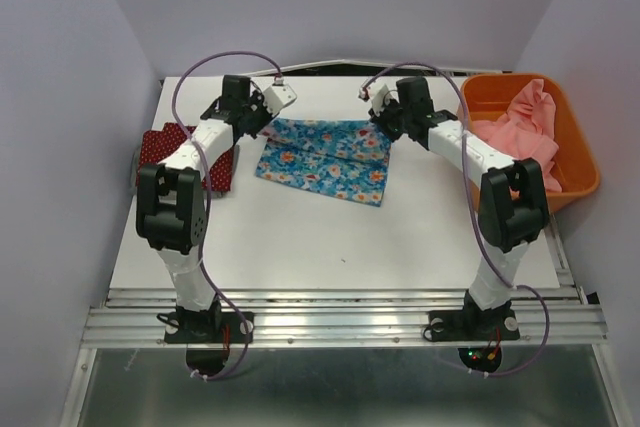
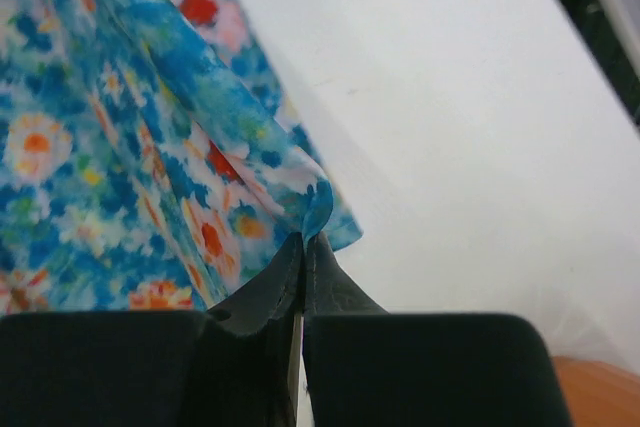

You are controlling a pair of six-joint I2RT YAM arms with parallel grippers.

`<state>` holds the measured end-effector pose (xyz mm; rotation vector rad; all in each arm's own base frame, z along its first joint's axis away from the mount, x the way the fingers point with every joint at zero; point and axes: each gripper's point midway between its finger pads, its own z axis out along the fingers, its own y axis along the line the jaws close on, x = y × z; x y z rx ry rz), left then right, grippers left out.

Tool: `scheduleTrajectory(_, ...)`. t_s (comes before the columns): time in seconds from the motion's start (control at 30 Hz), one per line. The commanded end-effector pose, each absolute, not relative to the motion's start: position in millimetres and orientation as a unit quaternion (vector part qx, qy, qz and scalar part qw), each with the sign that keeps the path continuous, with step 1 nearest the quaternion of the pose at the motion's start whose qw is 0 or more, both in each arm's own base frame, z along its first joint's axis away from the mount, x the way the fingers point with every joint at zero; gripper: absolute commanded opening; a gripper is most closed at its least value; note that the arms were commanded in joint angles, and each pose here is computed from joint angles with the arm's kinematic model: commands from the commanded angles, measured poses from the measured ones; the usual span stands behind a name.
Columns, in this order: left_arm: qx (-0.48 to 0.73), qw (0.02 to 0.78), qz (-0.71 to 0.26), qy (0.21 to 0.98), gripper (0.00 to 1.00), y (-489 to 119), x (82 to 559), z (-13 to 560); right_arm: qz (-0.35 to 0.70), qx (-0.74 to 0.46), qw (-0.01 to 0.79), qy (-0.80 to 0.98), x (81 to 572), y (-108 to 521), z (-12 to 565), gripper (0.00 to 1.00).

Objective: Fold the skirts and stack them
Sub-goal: Fold the skirt

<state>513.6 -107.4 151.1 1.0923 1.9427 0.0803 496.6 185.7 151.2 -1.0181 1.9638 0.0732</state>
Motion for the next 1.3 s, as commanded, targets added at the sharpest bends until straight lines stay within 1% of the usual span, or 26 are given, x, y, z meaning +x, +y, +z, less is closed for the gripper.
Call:
scheduleTrajectory(0.0, 0.47, 0.435, 0.038, 0.767, 0.0, -96, 477, 146, 0.039, -0.446, 0.435, 0.781, 466, 178, 147, 0.01)
scheduleTrajectory(0.03, 0.481, 0.432, 0.037, 0.762, 0.0, -96, 470, 141, 0.04, -0.457, 0.428, 0.778, 457, 180, 139, 0.01)
scheduleTrajectory(0.07, 0.487, 0.426, 0.033, 0.762, 0.0, -96, 463, 132, 0.044, -0.476, 0.404, 0.78, 438, 179, 116, 0.01)
scheduleTrajectory(0.1, 0.492, 0.407, 0.025, 0.769, 0.0, -94, 448, 113, 0.041, -0.478, 0.413, 0.774, 434, 178, 116, 0.01)
scheduleTrajectory(0.13, 0.498, 0.398, 0.021, 0.77, 0.0, -94, 442, 103, 0.046, -0.495, 0.39, 0.775, 416, 178, 94, 0.01)
scheduleTrajectory(0.17, 0.501, 0.378, 0.01, 0.778, 0.0, -93, 429, 84, 0.056, -0.508, 0.38, 0.771, 404, 184, 86, 0.01)
scheduleTrajectory(0.23, 0.506, 0.353, -0.003, 0.787, 0.0, -94, 416, 65, 0.067, -0.518, 0.358, 0.774, 388, 184, 72, 0.01)
scheduleTrajectory(0.27, 0.507, 0.342, -0.008, 0.792, 0.0, -94, 411, 58, 0.079, -0.525, 0.344, 0.774, 376, 189, 65, 0.02)
scheduleTrajectory(0.3, 0.507, 0.33, -0.014, 0.796, 0.0, -93, 406, 51, 0.097, -0.527, 0.33, 0.777, 366, 191, 64, 0.15)
scheduleTrajectory(0.33, 0.505, 0.324, -0.016, 0.8, 0.07, -93, 403, 49, 0.108, -0.526, 0.326, 0.778, 362, 193, 66, 0.24)
scheduleTrajectory(0.37, 0.501, 0.318, -0.019, 0.805, 0.28, -90, 399, 48, 0.119, -0.519, 0.324, 0.782, 359, 195, 70, 0.38)
scheduleTrajectory(0.4, 0.5, 0.325, -0.024, 0.802, 0.36, -91, 397, 55, 0.132, -0.517, 0.324, 0.781, 357, 199, 77, 0.51)
scheduleTrajectory(0.47, 0.5, 0.331, -0.034, 0.8, 0.45, -92, 391, 67, 0.141, -0.5, 0.341, 0.783, 358, 203, 97, 0.53)
scheduleTrajectory(0.53, 0.502, 0.354, -0.052, 0.788, 0.46, -99, 386, 90, 0.143, -0.485, 0.366, 0.782, 366, 208, 121, 0.52)
scheduleTrajectory(0.6, 0.503, 0.353, -0.072, 0.785, 0.46, -104, 375, 101, 0.15, -0.468, 0.389, 0.779, 372, 213, 144, 0.51)
scheduleTrajectory(0.67, 0.494, 0.371, -0.088, 0.781, 0.46, -110, 371, 120, 0.16, -0.455, 0.408, 0.775, 380, 220, 165, 0.5)
scheduleTrajectory(0.77, 0.47, 0.374, -0.106, 0.793, 0.46, -115, 371, 128, 0.166, -0.464, 0.406, 0.77, 389, 227, 173, 0.51)
scheduleTrajectory(0.8, 0.462, 0.371, -0.111, 0.798, 0.46, -116, 375, 127, 0.17, -0.473, 0.378, 0.778, 387, 227, 157, 0.51)
scheduleTrajectory(0.87, 0.432, 0.367, -0.123, 0.814, 0.46, -117, 379, 123, 0.175, -0.484, 0.353, 0.781, 385, 227, 148, 0.5)
scheduleTrajectory(0.93, 0.397, 0.374, -0.13, 0.828, 0.46, -116, 386, 122, 0.172, -0.489, 0.319, 0.793, 386, 225, 125, 0.5)
scheduleTrajectory(0.97, 0.349, 0.372, -0.143, 0.848, 0.5, -114, 388, 120, 0.172, -0.49, 0.309, 0.797, 384, 225, 121, 0.5)
scheduleTrajectory(1.03, 0.306, 0.369, -0.155, 0.864, 0.56, -111, 388, 113, 0.179, -0.496, 0.294, 0.797, 379, 224, 113, 0.5)
scheduleTrajectory(1.07, 0.272, 0.375, -0.164, 0.871, 0.75, -109, 388, 111, 0.186, -0.495, 0.285, 0.799, 374, 225, 107, 0.51)
scheduleTrajectory(1.17, 0.244, 0.383, -0.189, 0.871, 0.78, -114, 387, 108, 0.195, -0.491, 0.264, 0.807, 369, 224, 92, 0.5)
scheduleTrajectory(1.23, 0.219, 0.362, -0.234, 0.875, 0.76, -122, 377, 100, 0.203, -0.488, 0.244, 0.813, 363, 224, 83, 0.5)
scheduleTrajectory(1.27, 0.209, 0.358, -0.251, 0.875, 0.74, -125, 375, 98, 0.207, -0.486, 0.235, 0.816, 361, 224, 77, 0.5)
